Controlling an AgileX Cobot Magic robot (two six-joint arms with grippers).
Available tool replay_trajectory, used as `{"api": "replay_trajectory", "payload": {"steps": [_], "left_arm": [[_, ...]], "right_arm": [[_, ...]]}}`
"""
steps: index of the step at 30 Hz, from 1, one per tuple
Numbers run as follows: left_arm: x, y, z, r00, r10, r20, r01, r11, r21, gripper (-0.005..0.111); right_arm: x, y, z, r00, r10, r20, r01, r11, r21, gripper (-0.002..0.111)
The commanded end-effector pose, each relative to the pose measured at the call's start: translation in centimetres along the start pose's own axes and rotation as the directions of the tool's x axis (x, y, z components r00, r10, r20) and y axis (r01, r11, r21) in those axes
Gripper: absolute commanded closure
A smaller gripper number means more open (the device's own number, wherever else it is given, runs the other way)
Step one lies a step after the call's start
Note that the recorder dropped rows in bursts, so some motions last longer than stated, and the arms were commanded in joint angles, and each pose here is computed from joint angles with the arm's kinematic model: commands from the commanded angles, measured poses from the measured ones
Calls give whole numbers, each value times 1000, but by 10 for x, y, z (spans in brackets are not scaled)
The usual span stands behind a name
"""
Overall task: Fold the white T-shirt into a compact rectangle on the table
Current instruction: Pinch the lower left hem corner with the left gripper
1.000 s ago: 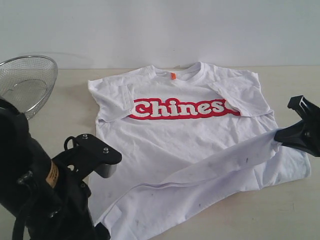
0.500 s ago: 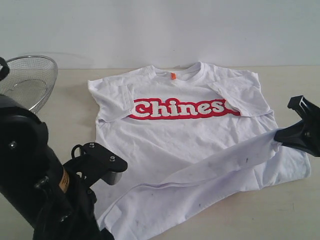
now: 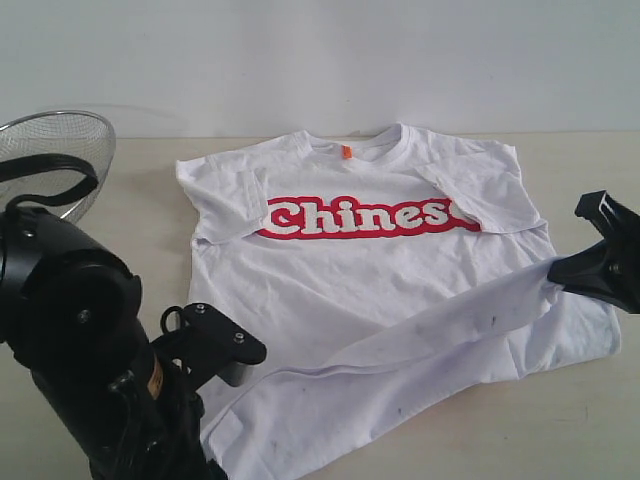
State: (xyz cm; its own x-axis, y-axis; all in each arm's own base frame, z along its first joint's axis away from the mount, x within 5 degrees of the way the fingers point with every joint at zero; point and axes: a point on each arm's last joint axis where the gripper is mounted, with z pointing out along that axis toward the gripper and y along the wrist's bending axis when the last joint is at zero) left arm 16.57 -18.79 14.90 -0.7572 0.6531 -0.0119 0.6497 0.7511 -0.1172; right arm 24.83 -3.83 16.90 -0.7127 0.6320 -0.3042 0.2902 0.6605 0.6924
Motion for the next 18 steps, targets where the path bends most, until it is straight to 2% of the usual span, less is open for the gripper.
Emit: {"api": "replay_trajectory", "payload": {"steps": [1,5,6,14,18], "left_arm": [[-4,0,0,999,20,34,-20,1000,-24,69],[-5,0,0,998,25,53,-24,999,-25,99],[-6,0,0,998,38,55,-36,999,-25,102],[-1,4,-2,995,98,8,-98,993,-69,102],[0,6,-13,994,96,49,-92,991,-95,102]], "right_arm": [[-1,2,0,1000,-13,3,13,1000,-12,108],[-1,2,0,1000,-13,3,13,1000,-12,108],[-1,2,0,1000,-13,3,13,1000,-12,108],[-1,2,0,1000,-15,4,15,1000,-10,108],[-1,4,0,1000,-7,3,7,1000,-27,108]]}}
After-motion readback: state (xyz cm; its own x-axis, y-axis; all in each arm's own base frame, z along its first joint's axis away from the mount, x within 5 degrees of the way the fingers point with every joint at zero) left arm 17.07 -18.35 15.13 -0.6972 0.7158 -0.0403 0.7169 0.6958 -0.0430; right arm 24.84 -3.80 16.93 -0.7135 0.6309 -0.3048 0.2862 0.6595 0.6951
